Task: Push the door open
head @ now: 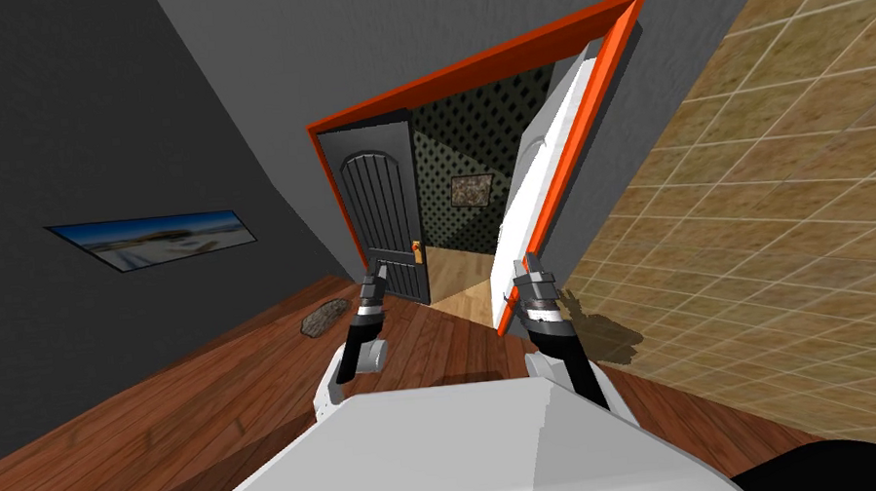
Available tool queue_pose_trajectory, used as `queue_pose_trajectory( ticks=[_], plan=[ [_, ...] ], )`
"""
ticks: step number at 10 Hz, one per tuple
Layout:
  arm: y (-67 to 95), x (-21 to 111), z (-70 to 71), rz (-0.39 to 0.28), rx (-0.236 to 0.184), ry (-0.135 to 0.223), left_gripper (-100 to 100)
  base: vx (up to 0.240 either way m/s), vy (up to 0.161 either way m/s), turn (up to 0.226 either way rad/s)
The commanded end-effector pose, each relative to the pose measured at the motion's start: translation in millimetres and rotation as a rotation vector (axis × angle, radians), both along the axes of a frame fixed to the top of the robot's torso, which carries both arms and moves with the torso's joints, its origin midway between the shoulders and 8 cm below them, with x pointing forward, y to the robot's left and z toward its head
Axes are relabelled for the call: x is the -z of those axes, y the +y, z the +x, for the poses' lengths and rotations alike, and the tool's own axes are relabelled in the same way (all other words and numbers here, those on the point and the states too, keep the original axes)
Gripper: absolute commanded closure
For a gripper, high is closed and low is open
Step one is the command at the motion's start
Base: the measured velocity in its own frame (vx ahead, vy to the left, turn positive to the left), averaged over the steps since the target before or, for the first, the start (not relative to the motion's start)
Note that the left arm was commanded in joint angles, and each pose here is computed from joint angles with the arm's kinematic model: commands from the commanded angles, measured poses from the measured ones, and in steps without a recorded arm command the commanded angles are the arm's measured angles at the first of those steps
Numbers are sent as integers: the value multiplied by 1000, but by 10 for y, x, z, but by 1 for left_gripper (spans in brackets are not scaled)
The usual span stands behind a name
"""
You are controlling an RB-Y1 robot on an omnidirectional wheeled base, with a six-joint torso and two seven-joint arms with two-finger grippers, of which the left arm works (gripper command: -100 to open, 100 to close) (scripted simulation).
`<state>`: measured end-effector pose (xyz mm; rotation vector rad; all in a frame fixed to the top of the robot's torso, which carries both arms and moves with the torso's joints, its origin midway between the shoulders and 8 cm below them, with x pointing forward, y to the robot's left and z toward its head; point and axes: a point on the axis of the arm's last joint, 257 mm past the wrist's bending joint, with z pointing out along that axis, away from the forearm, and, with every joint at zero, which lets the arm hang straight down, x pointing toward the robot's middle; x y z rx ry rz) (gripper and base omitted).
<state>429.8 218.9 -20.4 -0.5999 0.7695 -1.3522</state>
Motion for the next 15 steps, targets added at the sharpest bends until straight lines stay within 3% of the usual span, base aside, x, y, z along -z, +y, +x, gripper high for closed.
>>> queue_pose_trajectory(
  ticks=[1, 3, 6, 8, 15],
  plan=[
    [-13, 111, 49, -3, 9, 20, -100, 74, 51, -14],
    [-98, 257, 207, -11, 37, 53, -100, 74, 63, -13],
    [-142, 403, 309, -15, 51, 85, -100, 50, 44, -10],
    [-240, 515, 455, -22, 80, 111, -100, 63, 50, -14],
    [-439, 1004, 792, -32, 131, 223, -100, 63, 63, -14]
  ],
)
